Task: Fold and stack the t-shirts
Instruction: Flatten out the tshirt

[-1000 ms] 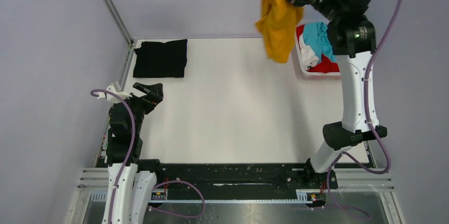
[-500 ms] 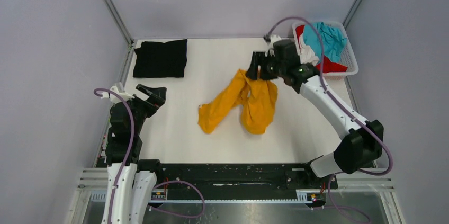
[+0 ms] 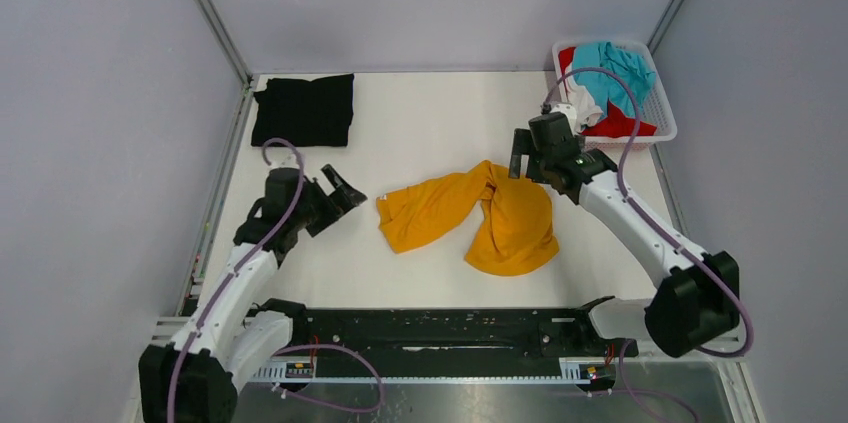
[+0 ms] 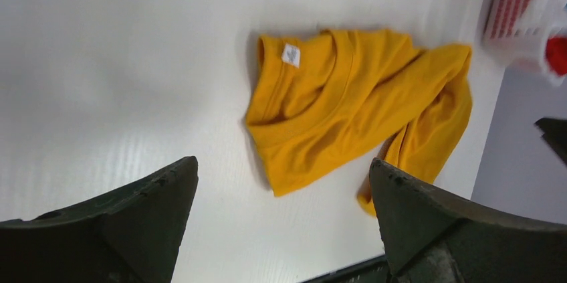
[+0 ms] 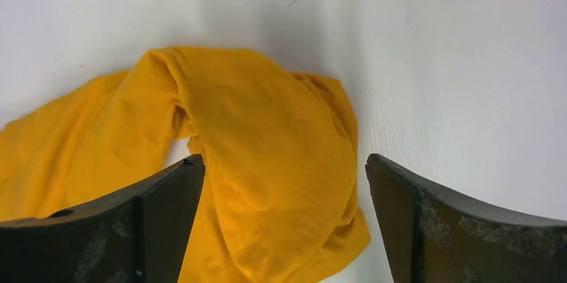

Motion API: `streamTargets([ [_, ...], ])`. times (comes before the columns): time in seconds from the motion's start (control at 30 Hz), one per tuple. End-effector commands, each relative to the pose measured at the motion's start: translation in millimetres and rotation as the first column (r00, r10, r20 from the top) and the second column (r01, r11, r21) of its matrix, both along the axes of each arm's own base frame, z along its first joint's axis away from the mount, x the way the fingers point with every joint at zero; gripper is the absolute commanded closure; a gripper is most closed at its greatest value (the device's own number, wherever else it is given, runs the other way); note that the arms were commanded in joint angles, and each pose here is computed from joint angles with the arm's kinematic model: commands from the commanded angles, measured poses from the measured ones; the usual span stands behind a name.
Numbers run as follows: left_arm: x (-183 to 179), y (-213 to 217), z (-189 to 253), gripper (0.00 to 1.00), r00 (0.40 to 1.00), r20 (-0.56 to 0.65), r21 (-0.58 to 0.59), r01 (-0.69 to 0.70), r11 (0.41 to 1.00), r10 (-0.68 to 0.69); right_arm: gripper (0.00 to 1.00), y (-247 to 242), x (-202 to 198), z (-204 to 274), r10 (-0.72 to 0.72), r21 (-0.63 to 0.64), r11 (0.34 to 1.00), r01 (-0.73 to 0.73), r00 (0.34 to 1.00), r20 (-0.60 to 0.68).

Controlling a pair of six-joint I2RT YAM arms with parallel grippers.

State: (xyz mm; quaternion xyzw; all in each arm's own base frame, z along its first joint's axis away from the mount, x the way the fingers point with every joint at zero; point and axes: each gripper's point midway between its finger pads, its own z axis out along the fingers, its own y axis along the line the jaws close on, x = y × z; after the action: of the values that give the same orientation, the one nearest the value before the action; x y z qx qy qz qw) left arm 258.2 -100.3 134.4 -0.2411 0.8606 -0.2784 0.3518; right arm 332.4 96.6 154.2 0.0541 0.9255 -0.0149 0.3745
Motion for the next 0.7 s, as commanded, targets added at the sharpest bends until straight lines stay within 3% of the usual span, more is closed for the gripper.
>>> streamTargets([
  [0.0, -4, -41, -12, 0.01, 0.985, -0.033, 0.023, 0.167, 0.986, -0.167, 0.00, 4, -29, -6, -0.049, 0.120, 0.991, 0.051, 0.999, -0.022],
  [0.13, -16, -80, -31, 0.02, 0.953, -0.086, 0.037, 0.293, 0.955, -0.289, 0.01, 4, -61, -31, -0.026, 0.152, 0.987, 0.045, 0.992, -0.121],
  [0.3, -26, -116, -56, 0.14, 0.910, -0.168, 0.103, 0.399, 0.911, -0.380, 0.00, -1, -90, -53, -0.025, 0.157, 0.986, 0.055, 0.982, -0.190],
  [0.4, -25, -121, -79, 0.27, 0.901, -0.238, 0.149, 0.404, 0.903, -0.364, 0.01, -2, -104, -62, -0.026, 0.171, 0.983, 0.065, 0.975, -0.219],
  [0.67, -15, -116, -107, 0.48, 0.910, -0.290, 0.269, 0.375, 0.887, -0.297, 0.00, -8, -134, -90, -0.044, 0.159, 0.982, 0.097, 0.950, -0.309],
])
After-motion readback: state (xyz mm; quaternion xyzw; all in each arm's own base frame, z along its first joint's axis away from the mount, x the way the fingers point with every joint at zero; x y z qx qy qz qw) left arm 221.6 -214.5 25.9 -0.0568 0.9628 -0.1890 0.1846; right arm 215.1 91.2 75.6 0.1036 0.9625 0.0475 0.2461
